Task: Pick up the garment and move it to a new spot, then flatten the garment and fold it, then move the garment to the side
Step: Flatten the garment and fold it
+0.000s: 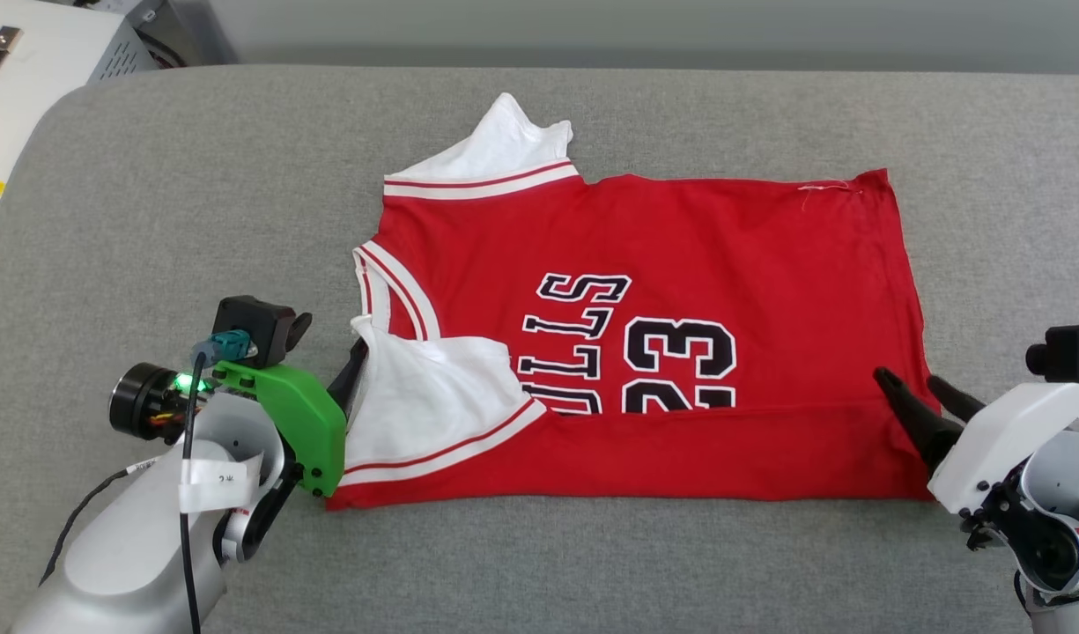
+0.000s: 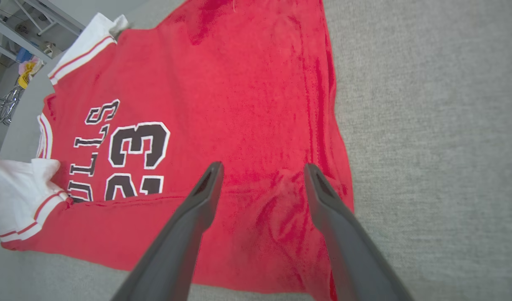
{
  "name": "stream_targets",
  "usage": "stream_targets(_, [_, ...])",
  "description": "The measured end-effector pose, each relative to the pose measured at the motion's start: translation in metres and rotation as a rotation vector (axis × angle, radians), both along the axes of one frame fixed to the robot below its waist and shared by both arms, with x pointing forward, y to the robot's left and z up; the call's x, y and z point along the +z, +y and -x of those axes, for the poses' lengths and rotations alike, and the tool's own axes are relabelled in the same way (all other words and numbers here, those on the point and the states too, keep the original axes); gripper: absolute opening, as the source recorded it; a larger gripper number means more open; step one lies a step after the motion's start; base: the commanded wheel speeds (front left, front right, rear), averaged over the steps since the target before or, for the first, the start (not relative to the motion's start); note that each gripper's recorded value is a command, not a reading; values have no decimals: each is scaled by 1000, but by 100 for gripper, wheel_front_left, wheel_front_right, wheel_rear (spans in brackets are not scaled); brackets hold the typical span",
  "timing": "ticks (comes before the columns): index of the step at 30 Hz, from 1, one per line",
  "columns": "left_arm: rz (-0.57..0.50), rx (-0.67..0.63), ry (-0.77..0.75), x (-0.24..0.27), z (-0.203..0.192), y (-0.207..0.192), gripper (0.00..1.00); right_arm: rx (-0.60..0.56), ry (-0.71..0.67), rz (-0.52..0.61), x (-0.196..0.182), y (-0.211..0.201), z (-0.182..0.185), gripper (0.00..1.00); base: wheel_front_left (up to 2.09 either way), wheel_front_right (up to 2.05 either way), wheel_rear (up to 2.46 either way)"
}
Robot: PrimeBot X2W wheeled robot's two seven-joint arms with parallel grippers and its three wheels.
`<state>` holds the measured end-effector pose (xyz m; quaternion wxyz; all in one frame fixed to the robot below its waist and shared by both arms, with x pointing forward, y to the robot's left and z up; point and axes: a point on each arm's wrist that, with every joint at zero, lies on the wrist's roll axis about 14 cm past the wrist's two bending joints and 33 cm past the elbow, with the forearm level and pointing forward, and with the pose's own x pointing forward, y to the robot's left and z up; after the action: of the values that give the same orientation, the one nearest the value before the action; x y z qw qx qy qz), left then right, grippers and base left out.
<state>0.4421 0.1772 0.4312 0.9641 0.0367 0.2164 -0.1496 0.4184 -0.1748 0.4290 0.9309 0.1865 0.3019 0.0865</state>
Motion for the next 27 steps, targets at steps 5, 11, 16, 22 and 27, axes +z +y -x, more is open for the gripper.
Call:
stream_targets(5, [11,36,-80,27,-1,1,100,39,-171,63,39,3,-6,100,0,0,0])
stream_targets(11, [100,106,-92,41,21,-2,100,80,-237,172,52,-2,12,100,0,0,0])
stream_targets(16, [157,151,-54,42,48,-6,100,87,-220,216,51,-7,33,100,0,0,0])
stream_targets(22, [172,177,54,23,77,-10,100,73,-161,245,43,-13,50,100,0,0,0])
stream_targets(27, [136,183,175,-1,96,-8,100,57,-73,260,28,-18,61,100,0,0,0])
